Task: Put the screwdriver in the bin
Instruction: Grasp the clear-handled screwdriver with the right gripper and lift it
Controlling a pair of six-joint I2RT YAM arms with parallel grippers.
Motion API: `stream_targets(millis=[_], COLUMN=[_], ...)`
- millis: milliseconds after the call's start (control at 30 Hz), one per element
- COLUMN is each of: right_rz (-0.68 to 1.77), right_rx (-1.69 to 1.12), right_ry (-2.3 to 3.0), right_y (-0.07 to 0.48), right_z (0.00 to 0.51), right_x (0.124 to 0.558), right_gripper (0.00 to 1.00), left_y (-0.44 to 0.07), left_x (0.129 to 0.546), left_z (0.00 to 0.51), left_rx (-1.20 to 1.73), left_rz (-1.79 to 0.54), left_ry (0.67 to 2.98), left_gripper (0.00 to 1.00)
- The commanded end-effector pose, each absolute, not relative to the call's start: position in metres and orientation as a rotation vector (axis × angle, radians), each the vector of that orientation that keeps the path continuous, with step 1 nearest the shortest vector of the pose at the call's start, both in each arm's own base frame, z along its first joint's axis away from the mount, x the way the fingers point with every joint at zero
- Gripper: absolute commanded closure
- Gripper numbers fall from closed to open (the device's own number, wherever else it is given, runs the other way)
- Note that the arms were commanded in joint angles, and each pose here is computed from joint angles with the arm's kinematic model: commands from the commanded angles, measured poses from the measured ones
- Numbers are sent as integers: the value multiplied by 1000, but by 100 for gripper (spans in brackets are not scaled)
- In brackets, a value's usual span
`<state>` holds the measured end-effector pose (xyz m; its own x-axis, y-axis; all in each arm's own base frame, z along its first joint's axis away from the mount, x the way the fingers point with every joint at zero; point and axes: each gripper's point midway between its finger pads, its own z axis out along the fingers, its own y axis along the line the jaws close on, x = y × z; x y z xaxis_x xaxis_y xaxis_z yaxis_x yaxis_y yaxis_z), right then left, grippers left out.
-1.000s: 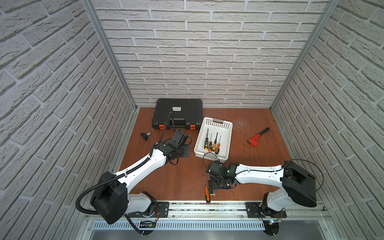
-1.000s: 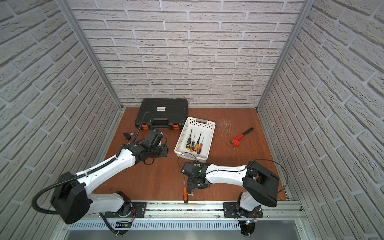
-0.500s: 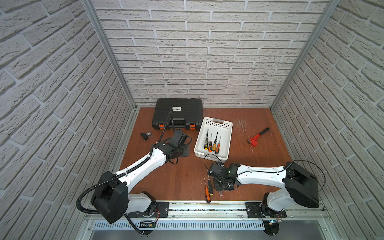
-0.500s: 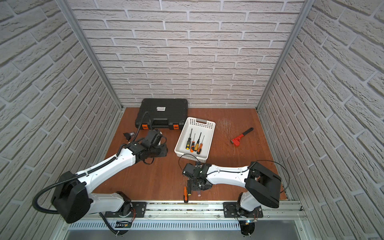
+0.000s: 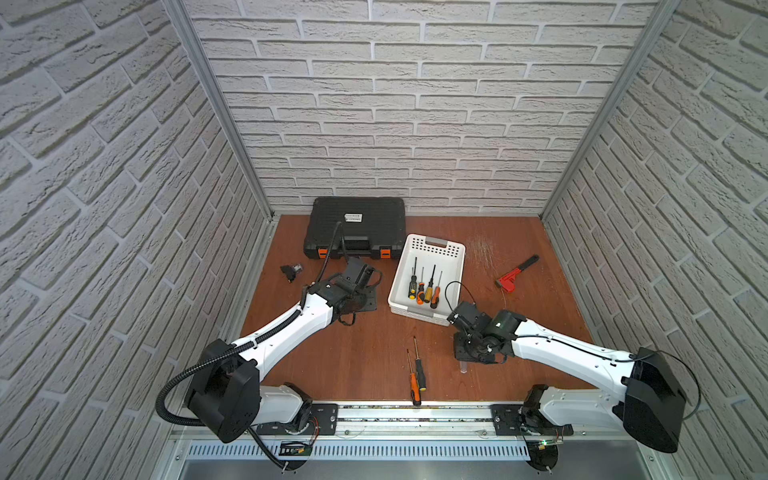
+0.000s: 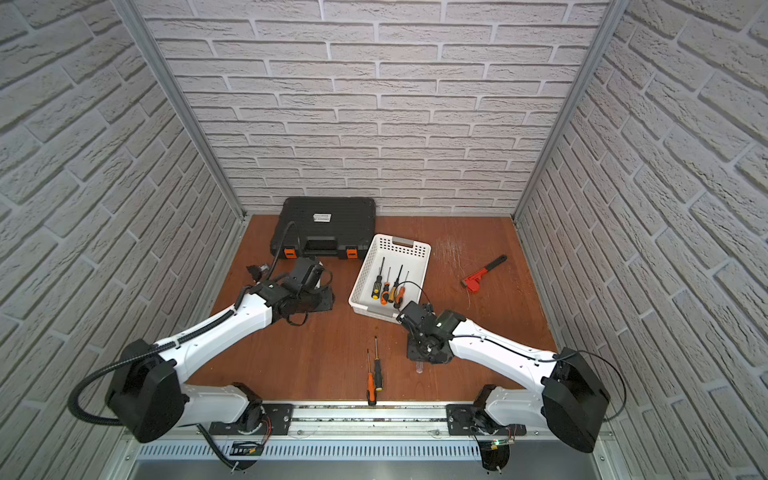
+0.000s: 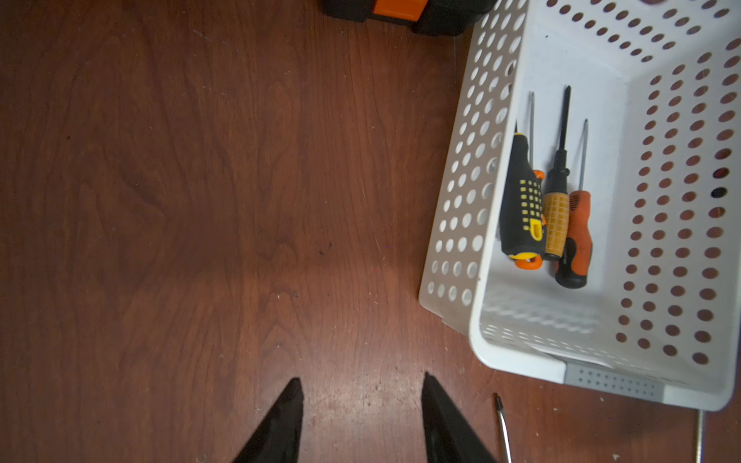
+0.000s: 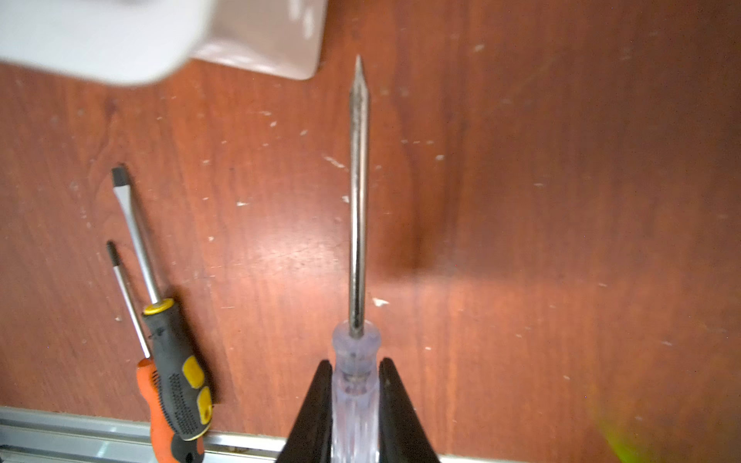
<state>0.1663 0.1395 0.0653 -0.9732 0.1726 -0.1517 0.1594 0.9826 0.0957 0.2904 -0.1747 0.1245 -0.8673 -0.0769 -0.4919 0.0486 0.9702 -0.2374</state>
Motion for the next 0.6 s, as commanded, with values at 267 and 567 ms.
stream_targets(millis=[267,567], right_rz=[74,343], right_rx=[167,162], right_ry=[2835,2791], right_y=[112,161], right_z=[158,178], right_x=[225,311], right_gripper=[95,94], left_y=[-165,-153], left_x=[302,295], left_z=[149,157], left_rx=[-52,-88], left_rz=[-355,-372], left_ry=[2526,2495], left_gripper=[51,51])
